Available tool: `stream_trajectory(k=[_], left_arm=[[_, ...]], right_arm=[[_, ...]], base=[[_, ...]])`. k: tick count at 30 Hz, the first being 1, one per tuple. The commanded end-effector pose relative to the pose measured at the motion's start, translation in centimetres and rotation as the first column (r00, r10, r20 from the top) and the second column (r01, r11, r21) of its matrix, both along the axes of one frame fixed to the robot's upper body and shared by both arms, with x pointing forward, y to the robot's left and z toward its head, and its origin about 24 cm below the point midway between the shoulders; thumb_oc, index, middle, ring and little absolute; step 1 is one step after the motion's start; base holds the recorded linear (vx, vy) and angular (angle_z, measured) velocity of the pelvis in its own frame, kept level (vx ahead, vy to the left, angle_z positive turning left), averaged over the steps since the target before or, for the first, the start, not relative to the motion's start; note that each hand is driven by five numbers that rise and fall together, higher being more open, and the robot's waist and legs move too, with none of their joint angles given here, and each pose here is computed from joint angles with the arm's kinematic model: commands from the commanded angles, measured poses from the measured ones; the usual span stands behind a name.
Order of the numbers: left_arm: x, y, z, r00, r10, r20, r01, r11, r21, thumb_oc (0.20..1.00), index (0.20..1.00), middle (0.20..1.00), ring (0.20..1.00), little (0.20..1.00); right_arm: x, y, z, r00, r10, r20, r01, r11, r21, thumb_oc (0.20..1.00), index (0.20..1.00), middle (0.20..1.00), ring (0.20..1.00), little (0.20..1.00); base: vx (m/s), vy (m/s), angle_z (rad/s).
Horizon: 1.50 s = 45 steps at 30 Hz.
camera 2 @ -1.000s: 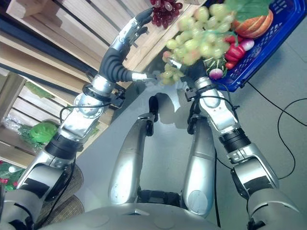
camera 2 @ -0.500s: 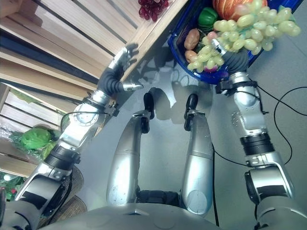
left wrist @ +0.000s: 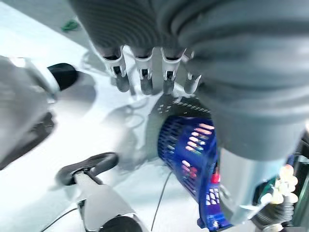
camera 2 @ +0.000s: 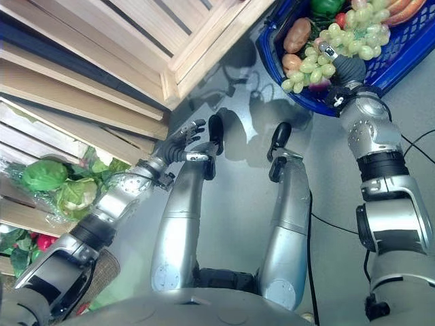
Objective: Pick up fruits and vegetables into the basket
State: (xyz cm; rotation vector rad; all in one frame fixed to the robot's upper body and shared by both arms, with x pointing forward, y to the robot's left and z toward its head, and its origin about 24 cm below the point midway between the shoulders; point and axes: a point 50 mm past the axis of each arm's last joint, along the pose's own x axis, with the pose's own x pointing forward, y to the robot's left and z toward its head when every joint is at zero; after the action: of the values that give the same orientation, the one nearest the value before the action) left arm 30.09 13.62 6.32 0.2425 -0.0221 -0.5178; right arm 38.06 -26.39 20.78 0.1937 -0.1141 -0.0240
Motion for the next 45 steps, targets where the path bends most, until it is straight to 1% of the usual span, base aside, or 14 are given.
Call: stream_trajectory(k=[1,3,4,5,6,7,8,11,16,27,31,34,39,45], left_arm=[[-1.3,-1.3,-0.4,0.998,-0.065,-0.001,0.065,0.996,-0.055,1.0,1.0,1.0,1.0,1.0],[-1.4,-1.5,-0.8,0.997,-0.078,-0.008,0.077,0.996,-0.044,1.0,1.0,1.0,1.0,1.0],[-2.1,-2.2,-1.8,0.994,-0.109,-0.03,0.107,0.993,-0.051,1.0,1.0,1.0,1.0,1.0],[-2.9,-3.7,-2.0,0.992,-0.12,0.023,0.121,0.991,-0.057,1.0,1.0,1.0,1.0,1.0],[-3.1,-4.1,-2.0,0.991,-0.124,0.044,0.126,0.991,-0.053,1.0,1.0,1.0,1.0,1.0],[-3.1,-4.2,-1.9,0.991,-0.125,0.049,0.128,0.99,-0.054,1.0,1.0,1.0,1.0,1.0],[-3.3,-4.4,-1.8,0.989,-0.125,0.074,0.129,0.99,-0.051,1.0,1.0,1.0,1.0,1.0],[-3.8,-4.7,-1.4,0.98,-0.113,0.164,0.116,0.993,-0.006,1.0,1.0,1.0,1.0,1.0],[-4.3,-4.7,0.0,0.919,-0.056,0.39,0.023,0.996,0.089,1.0,1.0,1.0,1.0,1.0],[-4.6,-3.7,2.2,0.849,-0.026,0.527,-0.05,0.991,0.128,1.0,1.0,1.0,1.0,1.0],[-4.8,-3.4,2.4,0.829,-0.005,0.559,-0.085,0.987,0.135,1.0,1.0,1.0,1.0,1.0],[-5.0,-2.7,2.4,0.81,0.02,0.587,-0.131,0.98,0.148,1.0,1.0,1.0,1.0,1.0],[-5.7,-0.8,2.7,0.707,0.029,0.707,-0.277,0.931,0.239,1.0,1.0,1.0,1.0,1.0],[-5.8,1.9,5.1,0.45,-0.028,0.893,-0.541,0.787,0.298,1.0,1.0,1.0,1.0,1.0]], right_arm=[[-0.7,-0.8,2.5,0.995,0.013,0.097,-0.009,0.999,-0.038,0.2,0.2,0.2,0.2,0.2],[-0.5,-0.7,2.6,0.996,0.035,0.086,-0.037,0.999,0.021,0.2,0.2,0.2,0.2,0.2],[0.1,-0.4,2.1,0.995,0.079,0.06,-0.093,0.958,0.272,0.2,0.2,0.2,0.2,0.2],[0.4,-0.4,2.8,0.984,0.105,0.142,-0.16,0.871,0.464,0.2,0.2,0.2,0.2,0.2],[0.3,-0.8,2.8,0.987,0.072,0.144,-0.137,0.847,0.513,0.57,0.57,0.57,0.57,0.57],[0.4,-0.8,2.8,0.988,0.068,0.141,-0.132,0.841,0.525,0.57,0.57,0.57,0.57,0.57],[0.3,-1.2,2.7,0.99,0.026,0.136,-0.099,0.821,0.562,1.0,1.0,1.0,1.0,1.0],[0.0,-2.5,3.2,0.982,-0.109,0.155,0.0,0.816,0.577,1.0,1.0,1.0,1.0,1.0],[-0.4,-3.4,3.3,0.956,-0.247,0.159,0.071,0.719,0.691,1.0,1.0,1.0,1.0,1.0],[-1.4,-1.6,-1.9,0.973,-0.225,0.054,0.17,0.853,0.493,1.0,1.0,1.0,1.0,1.0],[-2.4,-0.9,-3.4,0.97,-0.217,0.112,0.151,0.893,0.425,1.0,1.0,1.0,1.0,1.0],[-3.8,1.2,-5.8,0.986,-0.12,0.116,0.082,0.954,0.29,1.0,1.0,1.0,1.0,1.0],[-7.1,2.9,-7.4,0.972,-0.052,0.229,0.051,0.999,0.01,1.0,1.0,1.0,1.0,1.0],[-10.4,3.5,-9.5,0.961,-0.053,0.273,0.084,0.991,-0.104,1.0,1.0,1.0,1.0,1.0]], base=[[0.0,0.0,0.0],[0.0,0.0,0.0],[-0.01,0.048,-0.01],[-0.01,0.052,-0.04],[-0.02,0.055,-0.03],[0.0,0.0,0.0],[-0.01,0.006,0.05],[-0.01,0.003,0.04],[-0.02,0.012,-0.01],[-0.02,0.025,-0.03],[-0.04,0.025,-0.02],[-0.05,0.032,-0.05],[-0.04,0.022,-0.05],[-0.01,0.024,-0.08]])
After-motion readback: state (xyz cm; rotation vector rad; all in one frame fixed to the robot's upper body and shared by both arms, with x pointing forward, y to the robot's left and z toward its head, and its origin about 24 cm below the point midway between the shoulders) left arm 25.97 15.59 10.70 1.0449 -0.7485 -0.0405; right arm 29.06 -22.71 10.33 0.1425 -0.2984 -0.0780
